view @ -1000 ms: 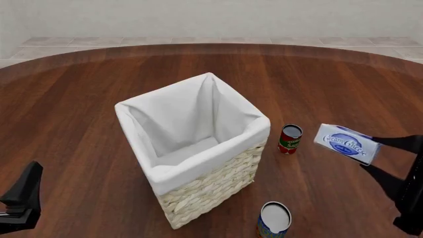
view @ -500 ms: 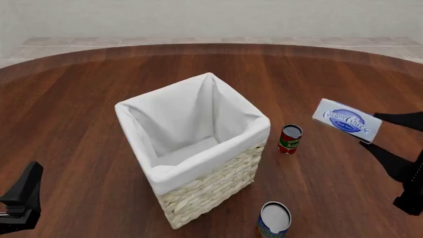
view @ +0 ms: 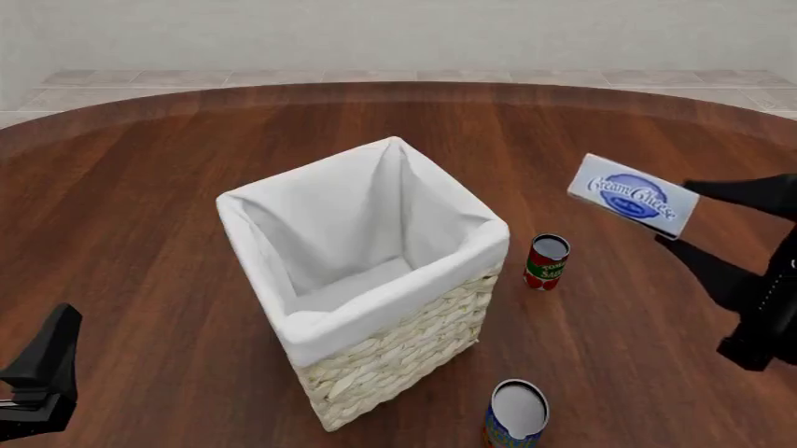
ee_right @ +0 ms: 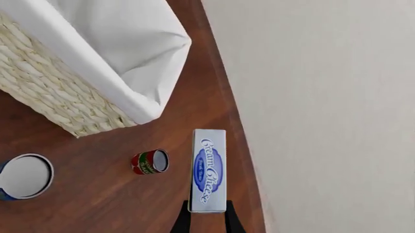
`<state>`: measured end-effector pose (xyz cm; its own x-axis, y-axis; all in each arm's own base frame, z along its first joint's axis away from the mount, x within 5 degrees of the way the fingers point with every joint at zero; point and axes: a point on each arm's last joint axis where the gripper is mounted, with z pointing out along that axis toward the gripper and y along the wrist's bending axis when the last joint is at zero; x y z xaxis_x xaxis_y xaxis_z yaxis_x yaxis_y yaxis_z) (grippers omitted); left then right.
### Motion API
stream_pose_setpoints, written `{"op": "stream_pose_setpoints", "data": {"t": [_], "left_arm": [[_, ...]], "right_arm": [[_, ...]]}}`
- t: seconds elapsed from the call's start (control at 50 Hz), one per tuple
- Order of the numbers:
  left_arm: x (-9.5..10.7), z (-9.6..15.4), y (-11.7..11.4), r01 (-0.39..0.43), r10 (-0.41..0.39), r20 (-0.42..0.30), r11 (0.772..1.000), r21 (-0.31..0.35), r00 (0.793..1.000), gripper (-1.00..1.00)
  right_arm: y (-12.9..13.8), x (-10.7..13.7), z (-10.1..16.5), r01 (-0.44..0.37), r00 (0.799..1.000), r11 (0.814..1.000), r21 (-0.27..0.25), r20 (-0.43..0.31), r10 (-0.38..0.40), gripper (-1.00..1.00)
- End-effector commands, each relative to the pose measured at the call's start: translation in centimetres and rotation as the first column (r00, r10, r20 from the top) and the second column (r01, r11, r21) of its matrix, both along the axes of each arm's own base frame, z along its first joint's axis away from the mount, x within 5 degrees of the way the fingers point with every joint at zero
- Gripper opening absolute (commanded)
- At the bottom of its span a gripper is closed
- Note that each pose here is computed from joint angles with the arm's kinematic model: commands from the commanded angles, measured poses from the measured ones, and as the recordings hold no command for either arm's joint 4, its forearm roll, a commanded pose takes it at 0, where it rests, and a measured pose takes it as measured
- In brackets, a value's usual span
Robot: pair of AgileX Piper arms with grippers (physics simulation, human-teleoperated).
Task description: Pick up the cream cheese box, and put it in the basket.
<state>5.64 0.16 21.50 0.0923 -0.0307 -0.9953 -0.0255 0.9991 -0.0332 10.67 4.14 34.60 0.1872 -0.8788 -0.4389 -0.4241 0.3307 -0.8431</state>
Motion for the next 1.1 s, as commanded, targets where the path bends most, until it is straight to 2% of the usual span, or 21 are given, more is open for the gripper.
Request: {"op": "stream_pose_setpoints", "data": {"t": [0.02,0.82,1.1], "left_arm": [[0.0,0.0,0.0,0.001,-0.001,0.001,1.0,-0.001,1.0,1.0],[0.0,0.0,0.0,0.007,-0.007,0.005,1.0,-0.006,1.0,1.0],[0.0,0.0,0.0,0.005,-0.005,0.004,1.0,-0.006,1.0,1.0]], "right_arm": [[0.6,0.5,0.8,-0.029,0.999,0.999,0.024,0.033,0.028,-1.0],[3.3,2.3,1.7,-0.143,0.988,0.988,0.061,0.072,0.138,-1.0],[3.8,2.2,1.8,-0.171,0.983,0.982,0.077,0.079,0.165,-1.0]]}}
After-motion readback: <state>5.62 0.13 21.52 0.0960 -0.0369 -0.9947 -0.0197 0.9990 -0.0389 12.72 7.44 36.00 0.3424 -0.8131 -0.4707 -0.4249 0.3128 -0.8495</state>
